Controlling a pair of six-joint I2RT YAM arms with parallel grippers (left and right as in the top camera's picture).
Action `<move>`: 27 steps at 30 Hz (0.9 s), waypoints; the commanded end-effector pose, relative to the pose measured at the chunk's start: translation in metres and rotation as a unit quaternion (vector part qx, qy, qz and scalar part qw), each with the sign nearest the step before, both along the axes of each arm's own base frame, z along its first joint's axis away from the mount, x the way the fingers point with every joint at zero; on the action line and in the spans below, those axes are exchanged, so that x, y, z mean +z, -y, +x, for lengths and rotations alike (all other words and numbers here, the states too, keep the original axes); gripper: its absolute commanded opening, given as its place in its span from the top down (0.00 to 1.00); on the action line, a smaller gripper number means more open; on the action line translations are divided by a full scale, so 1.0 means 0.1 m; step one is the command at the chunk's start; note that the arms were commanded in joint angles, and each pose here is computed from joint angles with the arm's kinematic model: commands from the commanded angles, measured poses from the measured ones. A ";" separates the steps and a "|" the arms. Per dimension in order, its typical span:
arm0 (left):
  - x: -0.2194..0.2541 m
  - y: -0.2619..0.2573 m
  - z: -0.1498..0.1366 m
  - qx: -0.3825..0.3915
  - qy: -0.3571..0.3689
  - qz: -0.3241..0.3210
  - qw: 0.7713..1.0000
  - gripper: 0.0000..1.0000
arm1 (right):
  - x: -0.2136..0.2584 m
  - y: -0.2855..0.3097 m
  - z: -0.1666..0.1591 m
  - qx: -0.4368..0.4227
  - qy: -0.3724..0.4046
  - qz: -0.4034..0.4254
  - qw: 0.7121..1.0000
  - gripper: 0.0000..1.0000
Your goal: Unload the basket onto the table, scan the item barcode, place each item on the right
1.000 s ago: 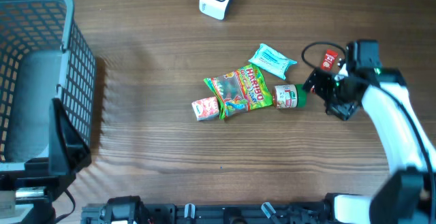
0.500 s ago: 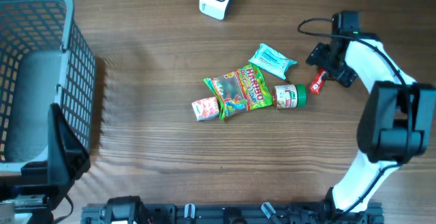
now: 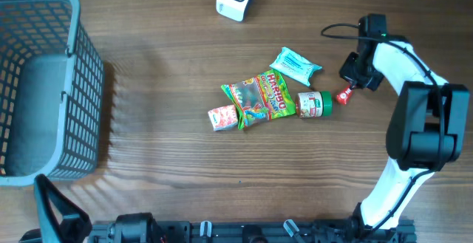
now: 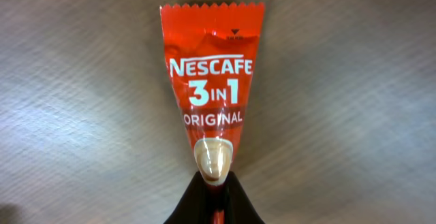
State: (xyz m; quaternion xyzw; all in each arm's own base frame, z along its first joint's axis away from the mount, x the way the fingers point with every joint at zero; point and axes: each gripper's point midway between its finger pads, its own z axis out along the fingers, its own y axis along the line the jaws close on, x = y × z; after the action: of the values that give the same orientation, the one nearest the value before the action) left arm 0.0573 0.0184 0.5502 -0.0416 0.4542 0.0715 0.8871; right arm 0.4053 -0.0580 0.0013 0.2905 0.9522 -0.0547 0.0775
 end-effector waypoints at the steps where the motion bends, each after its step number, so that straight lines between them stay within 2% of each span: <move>1: -0.05 -0.02 -0.09 0.013 0.013 0.002 1.000 0.00 | 0.32 0.45 0.14 -0.033 0.005 -0.012 0.999 0.96; 4: -0.05 -0.02 -0.13 0.013 0.017 0.002 1.000 0.00 | 0.67 1.09 0.17 -0.044 0.021 -0.046 0.998 0.96; 6: -0.11 -0.02 -0.08 0.013 0.002 0.001 1.000 0.00 | 0.76 1.66 -0.01 -0.094 0.016 -0.103 0.990 0.96; 8: -0.39 -0.04 0.09 0.013 -0.065 -0.003 0.998 0.00 | 0.79 2.19 -0.21 -0.154 0.028 -0.127 0.979 0.96; 11: -0.66 -0.05 0.22 0.013 -0.126 -0.007 0.992 0.00 | 0.80 2.79 -0.40 -0.221 0.073 -0.126 0.964 0.96; 13: -0.83 -0.05 0.28 0.013 -0.162 -0.010 0.987 0.00 | 0.79 3.08 -0.50 -0.251 0.092 -0.136 0.954 0.96; 16: -1.15 -0.06 0.35 0.012 -0.227 -0.014 0.974 0.00 | 0.54 3.37 -0.63 -0.278 0.092 -0.137 0.946 0.95; 17: -1.24 -0.06 0.37 0.011 -0.244 -0.018 0.969 0.00 | 0.39 3.40 -0.65 -0.282 0.084 -0.133 0.947 0.88; 19: -1.32 -0.06 0.38 0.011 -0.261 -0.019 0.965 0.00 | 0.18 3.39 -0.65 -0.281 0.072 -0.125 0.949 0.12; 20: -1.32 -0.06 0.38 0.011 -0.262 -0.018 0.965 0.00 | 0.19 3.38 -0.62 -0.280 0.076 -0.121 0.949 0.01; 24: -1.49 -0.06 0.51 0.008 -0.283 -0.017 0.959 0.00 | 0.77 3.22 -0.36 -0.282 0.148 -0.054 0.946 0.00; 27: -1.68 0.24 0.81 -0.065 -0.295 0.049 0.952 0.00 | 1.68 2.79 -0.06 -0.230 0.267 0.045 0.935 0.00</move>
State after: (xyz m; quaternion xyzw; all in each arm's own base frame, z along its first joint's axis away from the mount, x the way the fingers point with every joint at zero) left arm 0.1178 0.0177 0.3994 -0.0199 0.6876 0.0689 0.7225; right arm 0.3589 -0.3665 0.0573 0.5437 0.8187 -0.0628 0.1735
